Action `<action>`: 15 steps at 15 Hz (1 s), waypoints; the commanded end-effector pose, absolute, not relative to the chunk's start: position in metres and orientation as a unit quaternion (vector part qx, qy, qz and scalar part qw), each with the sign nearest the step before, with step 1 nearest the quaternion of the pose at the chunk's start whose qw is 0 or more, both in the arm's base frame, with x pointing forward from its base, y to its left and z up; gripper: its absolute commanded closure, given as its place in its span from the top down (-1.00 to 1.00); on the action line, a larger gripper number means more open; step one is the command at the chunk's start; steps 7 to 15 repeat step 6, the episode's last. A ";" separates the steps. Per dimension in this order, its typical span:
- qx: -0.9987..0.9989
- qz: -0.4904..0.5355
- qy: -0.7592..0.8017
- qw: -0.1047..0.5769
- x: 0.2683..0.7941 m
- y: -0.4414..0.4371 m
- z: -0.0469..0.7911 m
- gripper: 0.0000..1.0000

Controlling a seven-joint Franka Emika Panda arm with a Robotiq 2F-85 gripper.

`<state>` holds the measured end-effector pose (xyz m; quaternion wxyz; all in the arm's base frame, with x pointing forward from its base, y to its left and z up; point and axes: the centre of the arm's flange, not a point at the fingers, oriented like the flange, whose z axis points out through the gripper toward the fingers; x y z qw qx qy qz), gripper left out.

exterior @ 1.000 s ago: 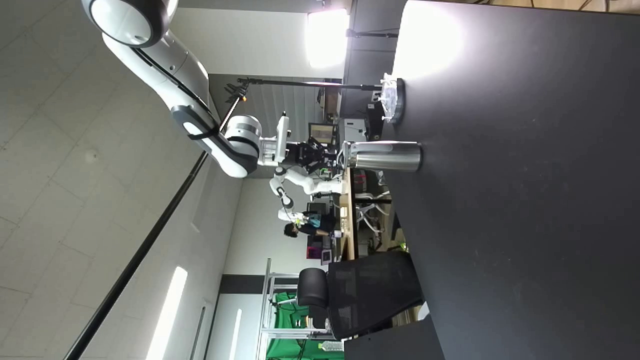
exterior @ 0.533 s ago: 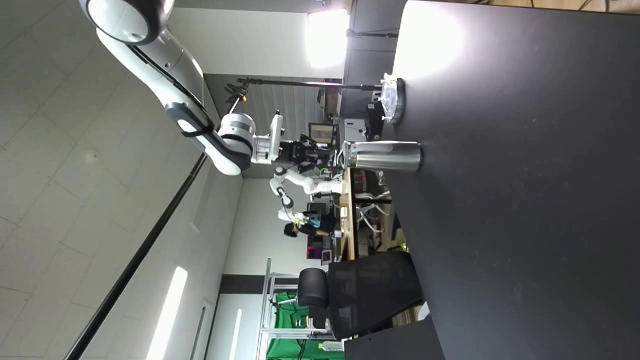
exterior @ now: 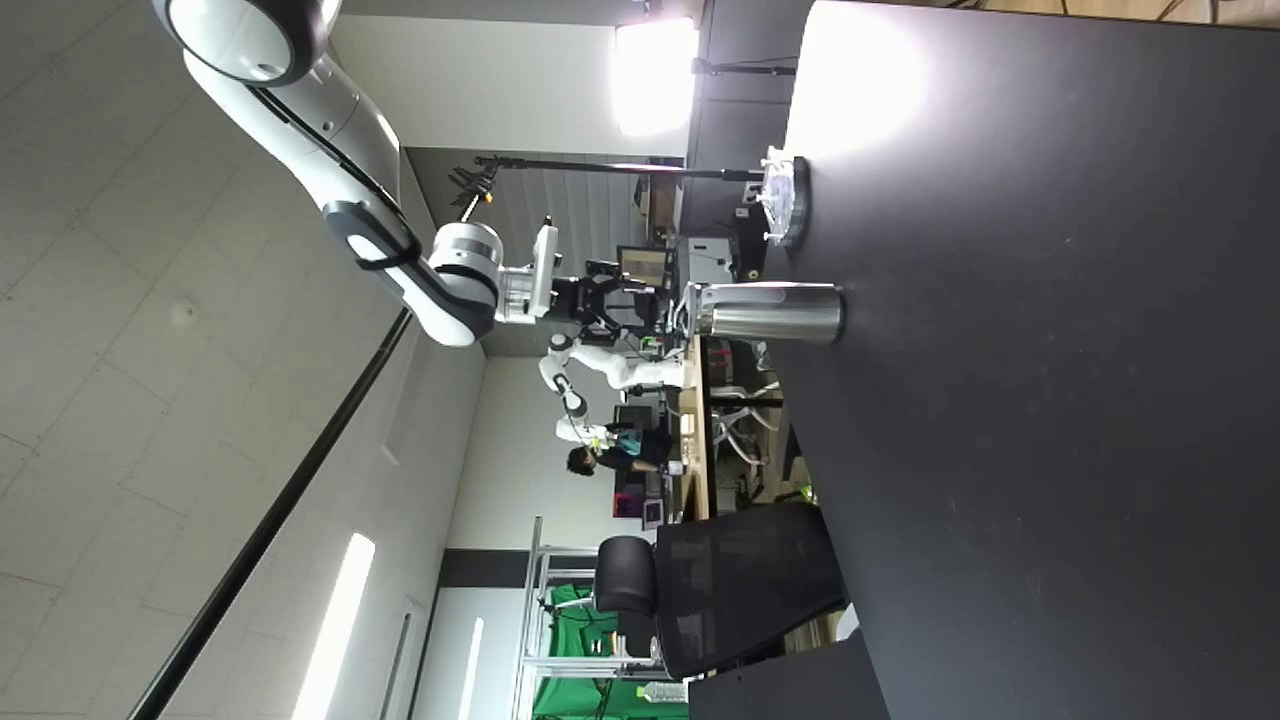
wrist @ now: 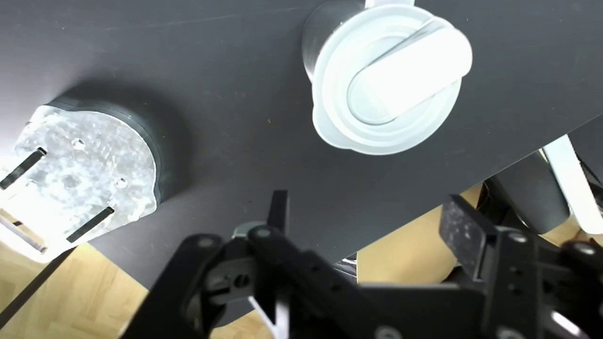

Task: Press the nozzle to open the drinking hole of the bottle

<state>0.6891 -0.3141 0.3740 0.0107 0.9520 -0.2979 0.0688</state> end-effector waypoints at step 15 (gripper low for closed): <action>0.952 0.071 -0.299 0.013 0.688 -0.316 0.378 1.00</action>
